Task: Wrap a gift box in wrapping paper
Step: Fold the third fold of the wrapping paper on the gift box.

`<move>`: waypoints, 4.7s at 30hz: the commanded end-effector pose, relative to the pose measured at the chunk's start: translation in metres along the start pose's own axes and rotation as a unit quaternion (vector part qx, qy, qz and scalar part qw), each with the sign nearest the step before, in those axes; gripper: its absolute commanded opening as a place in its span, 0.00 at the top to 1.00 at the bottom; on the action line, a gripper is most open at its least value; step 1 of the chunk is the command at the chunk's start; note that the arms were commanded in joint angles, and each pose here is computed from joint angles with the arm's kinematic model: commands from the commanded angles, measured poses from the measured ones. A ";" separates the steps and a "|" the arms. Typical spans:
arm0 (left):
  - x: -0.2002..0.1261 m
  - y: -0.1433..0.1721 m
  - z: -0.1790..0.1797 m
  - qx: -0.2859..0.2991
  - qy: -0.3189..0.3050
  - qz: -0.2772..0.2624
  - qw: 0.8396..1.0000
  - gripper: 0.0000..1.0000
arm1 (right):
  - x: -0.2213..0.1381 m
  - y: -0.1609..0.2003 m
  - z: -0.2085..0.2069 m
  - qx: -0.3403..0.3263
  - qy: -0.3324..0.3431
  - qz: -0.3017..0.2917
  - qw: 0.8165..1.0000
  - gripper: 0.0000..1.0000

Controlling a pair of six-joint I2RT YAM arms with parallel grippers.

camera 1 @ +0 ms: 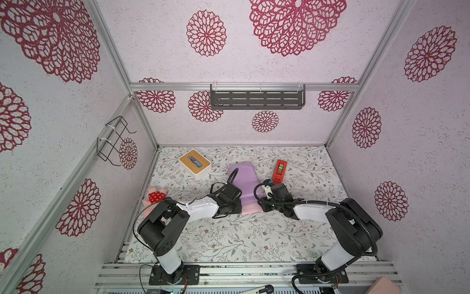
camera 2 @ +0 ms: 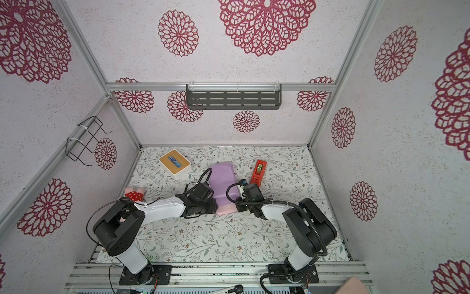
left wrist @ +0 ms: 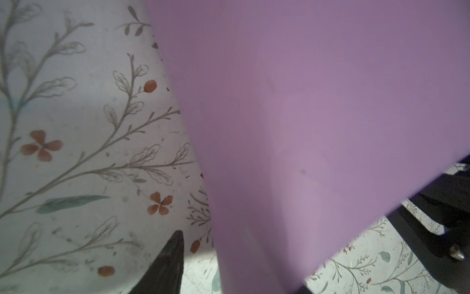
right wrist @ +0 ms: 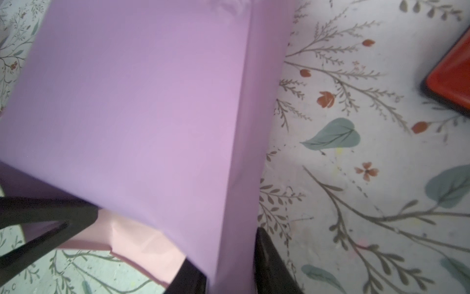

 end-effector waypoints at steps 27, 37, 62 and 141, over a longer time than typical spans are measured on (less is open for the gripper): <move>-0.009 -0.010 0.014 0.011 -0.026 -0.021 0.999 0.62 | -0.034 -0.014 0.004 -0.001 -0.050 0.018 0.999 0.53; -0.007 -0.010 0.012 0.010 -0.026 -0.019 0.999 0.62 | -0.011 -0.015 0.002 -0.002 -0.052 0.017 0.998 0.68; 0.002 -0.010 0.009 -0.014 -0.025 -0.023 0.999 0.71 | 0.001 -0.013 0.004 0.043 0.066 -0.010 0.997 0.87; -0.010 0.012 0.016 -0.004 -0.029 -0.013 0.999 1.00 | -0.017 0.003 0.019 0.113 0.073 0.006 0.991 1.00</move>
Point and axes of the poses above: each gripper's point midway between its finger pads, its own x axis out along the fingers, its own z axis along the line the jaws close on, y = z × x, the point moved 4 cm from there along -x, back along the fingers, and after that the axes turned 14 degrees about -x, right-handed, at the moved point
